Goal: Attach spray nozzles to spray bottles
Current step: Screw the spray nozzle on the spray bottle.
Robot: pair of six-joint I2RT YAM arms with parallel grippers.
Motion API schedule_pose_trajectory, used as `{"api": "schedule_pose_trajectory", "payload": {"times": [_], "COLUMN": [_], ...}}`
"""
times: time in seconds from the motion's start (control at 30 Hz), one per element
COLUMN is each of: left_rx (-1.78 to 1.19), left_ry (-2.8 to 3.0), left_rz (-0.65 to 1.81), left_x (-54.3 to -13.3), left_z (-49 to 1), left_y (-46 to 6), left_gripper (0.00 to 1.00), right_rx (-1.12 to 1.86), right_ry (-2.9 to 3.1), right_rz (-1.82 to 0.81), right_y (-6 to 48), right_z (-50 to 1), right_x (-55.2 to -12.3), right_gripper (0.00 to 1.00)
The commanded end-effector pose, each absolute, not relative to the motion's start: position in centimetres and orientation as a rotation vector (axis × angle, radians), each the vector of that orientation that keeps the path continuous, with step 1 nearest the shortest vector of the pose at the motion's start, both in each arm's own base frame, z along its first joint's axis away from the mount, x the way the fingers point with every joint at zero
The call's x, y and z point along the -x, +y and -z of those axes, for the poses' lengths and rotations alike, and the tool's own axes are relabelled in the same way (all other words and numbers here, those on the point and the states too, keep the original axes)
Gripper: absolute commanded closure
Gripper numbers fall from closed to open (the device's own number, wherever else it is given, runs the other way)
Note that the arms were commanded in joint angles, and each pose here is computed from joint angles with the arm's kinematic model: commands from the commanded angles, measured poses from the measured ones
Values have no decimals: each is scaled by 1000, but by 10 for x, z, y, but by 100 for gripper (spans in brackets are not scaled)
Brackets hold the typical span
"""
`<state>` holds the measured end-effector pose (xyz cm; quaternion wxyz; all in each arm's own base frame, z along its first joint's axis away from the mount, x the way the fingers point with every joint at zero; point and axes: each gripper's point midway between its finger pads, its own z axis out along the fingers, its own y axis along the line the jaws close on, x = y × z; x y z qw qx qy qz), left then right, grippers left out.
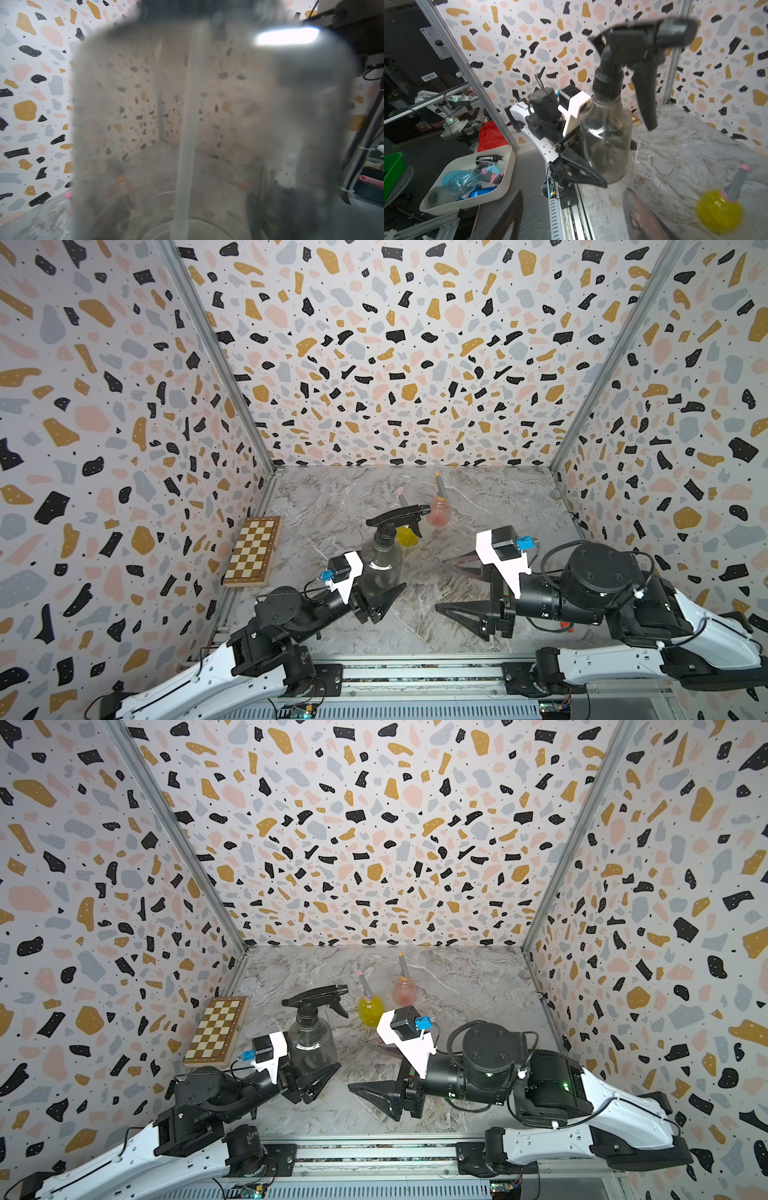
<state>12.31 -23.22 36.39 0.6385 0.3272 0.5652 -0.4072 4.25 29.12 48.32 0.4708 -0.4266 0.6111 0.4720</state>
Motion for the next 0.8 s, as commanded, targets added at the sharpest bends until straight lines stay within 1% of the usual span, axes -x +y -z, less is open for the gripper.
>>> {"api": "schedule_pose_trajectory", "payload": {"times": [0.0,0.2,0.33,0.43,0.53,0.77], "left_rx": [-753,-744,-729,-743,-756,-763], "left_ry": [1165,1088,1031,1033,1033,1058], "left_rz": [1053,1146,1228,1257,1267,1250], "left_x": [-105,-94,-89,-89,-90,-93], "left_z": [-386,-386,-388,-386,-386,-381], "left_y": [-233,-235,-241,-250,-255,-258], "left_gripper": [100,100,100,100,100,100], "right_rx": [973,961,972,985,993,1039], "right_ry": [1396,1377,1405,1419,1437,1452], "right_rz": [-1120,-1069,-1033,-1013,-995,-1042], "right_y": [284,291,302,309,315,331], "right_z": [-518,-530,-530,-532,-533,-537], "right_x": [-51,-58,-63,-64,-66,-58], "right_gripper": [22,16,15,16,19,23]}}
